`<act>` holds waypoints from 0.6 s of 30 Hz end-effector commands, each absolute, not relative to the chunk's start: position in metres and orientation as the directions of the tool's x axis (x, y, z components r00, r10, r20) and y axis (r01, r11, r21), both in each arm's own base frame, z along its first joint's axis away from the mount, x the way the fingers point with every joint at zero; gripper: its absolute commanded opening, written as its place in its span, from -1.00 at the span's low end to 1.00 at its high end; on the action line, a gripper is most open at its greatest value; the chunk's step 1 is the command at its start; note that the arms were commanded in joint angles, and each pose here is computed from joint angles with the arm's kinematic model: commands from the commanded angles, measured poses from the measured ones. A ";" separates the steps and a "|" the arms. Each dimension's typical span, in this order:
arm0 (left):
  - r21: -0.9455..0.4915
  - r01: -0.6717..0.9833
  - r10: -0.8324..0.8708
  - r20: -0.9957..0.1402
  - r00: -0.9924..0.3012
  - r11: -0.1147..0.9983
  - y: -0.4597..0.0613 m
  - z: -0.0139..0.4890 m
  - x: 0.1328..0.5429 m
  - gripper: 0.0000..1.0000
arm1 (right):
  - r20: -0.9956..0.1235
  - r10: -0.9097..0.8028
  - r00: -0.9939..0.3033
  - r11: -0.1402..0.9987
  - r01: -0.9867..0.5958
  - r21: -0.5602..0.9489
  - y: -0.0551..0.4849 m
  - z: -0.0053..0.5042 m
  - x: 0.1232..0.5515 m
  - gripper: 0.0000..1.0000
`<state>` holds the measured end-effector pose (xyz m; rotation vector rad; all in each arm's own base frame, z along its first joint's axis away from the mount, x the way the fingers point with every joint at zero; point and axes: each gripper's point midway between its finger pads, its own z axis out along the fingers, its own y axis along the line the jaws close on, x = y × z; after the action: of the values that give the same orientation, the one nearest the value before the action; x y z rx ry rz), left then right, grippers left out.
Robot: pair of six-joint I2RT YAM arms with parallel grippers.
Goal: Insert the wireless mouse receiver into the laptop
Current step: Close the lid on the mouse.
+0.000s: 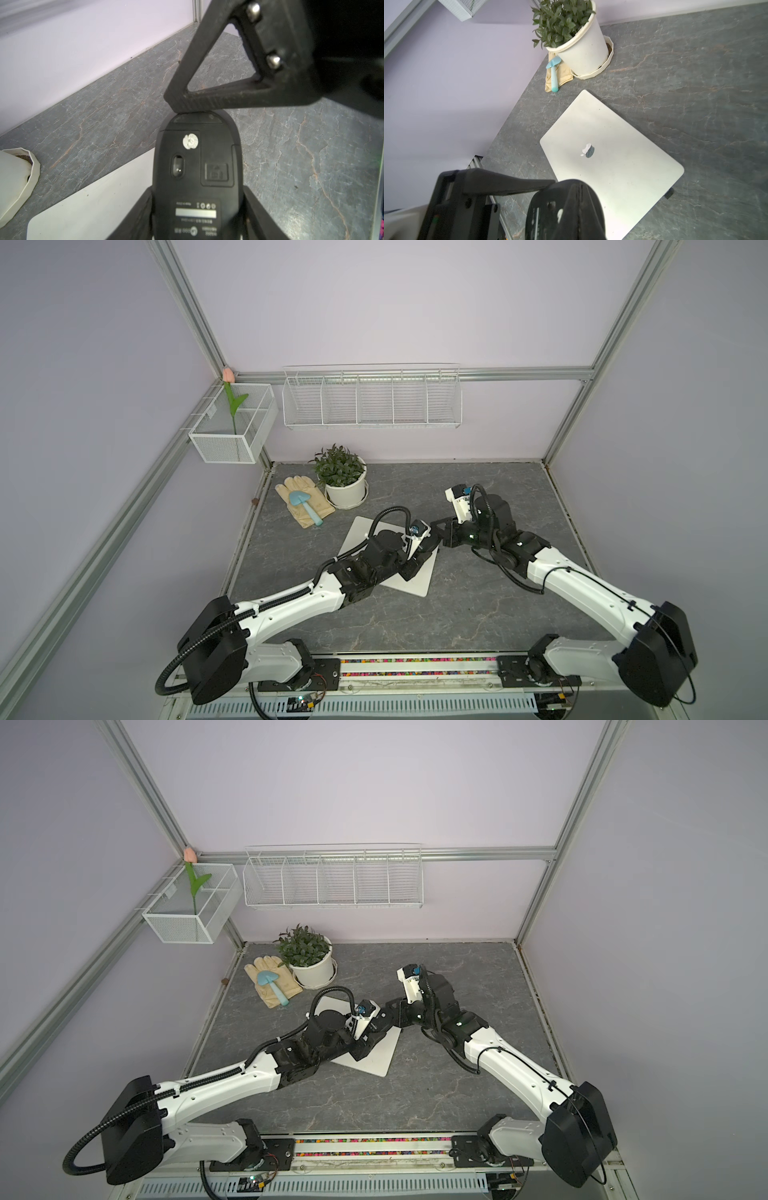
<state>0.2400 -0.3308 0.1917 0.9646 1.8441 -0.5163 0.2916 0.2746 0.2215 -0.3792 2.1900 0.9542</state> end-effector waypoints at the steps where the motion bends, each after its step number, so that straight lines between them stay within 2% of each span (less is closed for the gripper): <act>1: 0.066 0.781 0.337 -0.922 -0.190 0.620 -0.335 0.211 0.249 -0.74 | -0.644 -0.015 -0.765 0.666 -0.488 0.565 0.278 0.203 0.272 -0.86; 5: 0.064 0.781 0.342 -0.919 -0.197 0.622 -0.334 0.207 0.248 -0.75 | -0.682 0.015 -0.731 0.683 -0.491 0.541 0.268 0.218 0.274 -0.84; 6: 0.065 0.780 0.344 -0.918 -0.198 0.623 -0.333 0.206 0.248 -0.75 | -0.688 0.030 -0.725 0.689 -0.484 0.540 0.263 0.222 0.276 -0.77; 8: 0.062 0.782 0.345 -0.917 -0.201 0.620 -0.333 0.205 0.247 -0.75 | -0.698 0.071 -0.713 0.694 -0.467 0.548 0.254 0.235 0.282 -0.45; 10: 0.077 0.793 0.367 -0.911 -0.191 0.604 -0.333 0.202 0.244 -0.75 | -0.698 0.124 -0.706 0.695 -0.440 0.568 0.242 0.245 0.289 -0.42; 13: 0.121 0.807 0.407 -0.900 -0.157 0.578 -0.333 0.199 0.241 -0.75 | -0.684 0.182 -0.707 0.679 -0.413 0.607 0.224 0.256 0.296 -0.04; 16: 0.167 0.809 0.427 -0.897 -0.112 0.564 -0.331 0.199 0.240 -0.75 | -0.651 0.189 -0.735 0.650 -0.403 0.644 0.214 0.256 0.296 0.18; 18: 0.188 0.810 0.426 -0.901 -0.083 0.555 -0.331 0.203 0.239 -0.75 | -0.617 0.184 -0.765 0.609 -0.404 0.682 0.213 0.254 0.292 0.26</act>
<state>0.2405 -0.3309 0.1891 1.0206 1.7914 -0.4617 0.3058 0.2083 0.2555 -0.1458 2.1355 1.0072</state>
